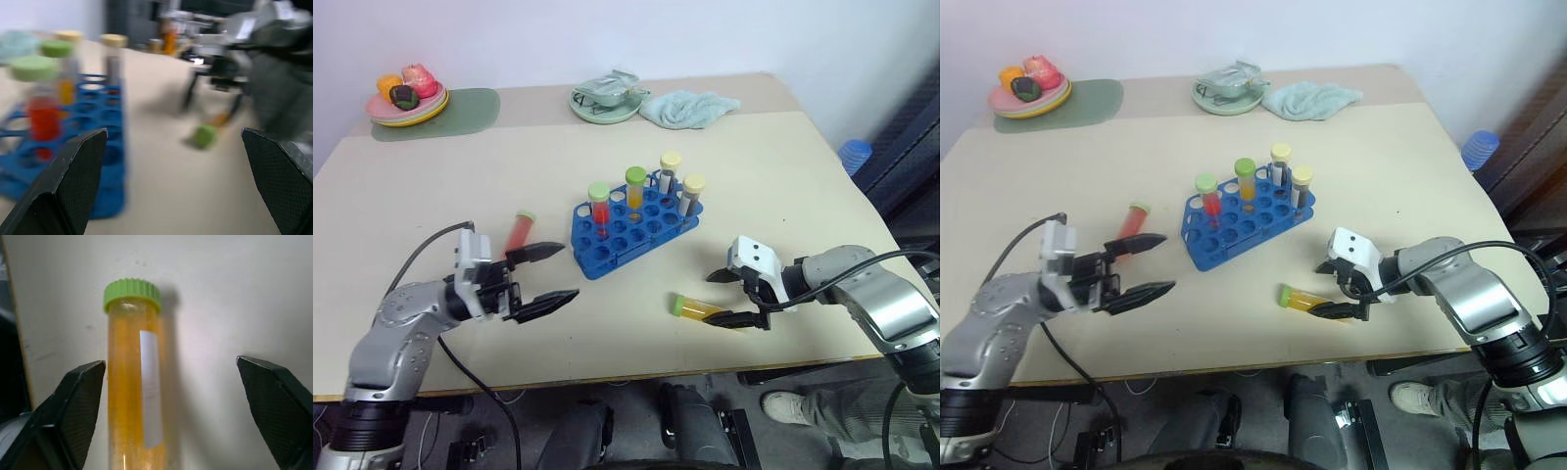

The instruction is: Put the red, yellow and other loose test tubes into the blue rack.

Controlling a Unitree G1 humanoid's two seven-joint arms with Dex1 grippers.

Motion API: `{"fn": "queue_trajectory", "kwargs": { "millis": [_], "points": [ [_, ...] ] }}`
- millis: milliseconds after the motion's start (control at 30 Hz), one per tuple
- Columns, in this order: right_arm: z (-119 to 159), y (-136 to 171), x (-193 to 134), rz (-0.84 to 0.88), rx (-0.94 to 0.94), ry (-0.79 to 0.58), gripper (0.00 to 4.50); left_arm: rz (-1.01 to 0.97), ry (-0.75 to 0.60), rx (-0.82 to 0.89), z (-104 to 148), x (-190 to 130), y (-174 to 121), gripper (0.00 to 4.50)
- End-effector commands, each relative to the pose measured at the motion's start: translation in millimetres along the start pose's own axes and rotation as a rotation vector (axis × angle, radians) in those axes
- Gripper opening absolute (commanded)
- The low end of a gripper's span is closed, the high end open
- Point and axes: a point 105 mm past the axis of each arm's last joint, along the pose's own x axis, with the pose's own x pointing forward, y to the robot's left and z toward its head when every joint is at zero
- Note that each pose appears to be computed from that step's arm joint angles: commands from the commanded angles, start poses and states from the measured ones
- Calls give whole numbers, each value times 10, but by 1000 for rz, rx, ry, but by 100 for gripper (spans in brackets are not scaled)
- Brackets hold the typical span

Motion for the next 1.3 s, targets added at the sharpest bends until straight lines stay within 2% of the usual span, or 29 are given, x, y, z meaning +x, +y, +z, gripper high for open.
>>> {"fn": "queue_trajectory", "kwargs": {
  "millis": [33,233,300,533,933,1167,1300],
  "points": [
    [172,-12,-132,-30,-58,-34,444,-130,14,2,130,-116,-121,450],
    [275,39,-156,-19,-62,-54,444,-281,110,-4,153,-218,-186,450],
    [256,51,-125,-20,-81,-6,444,-331,148,-2,133,-231,-205,450],
    [236,-38,-77,-45,-68,27,444,-376,240,55,43,-220,-168,450],
    [150,-741,71,-215,-60,100,444,-327,216,105,-45,-99,-124,450],
    [202,-774,105,-203,-57,151,444,-281,246,131,-112,-99,-137,450],
    [235,-828,121,-251,-44,201,444,-241,262,170,-168,-60,-106,450]
  ]
}}
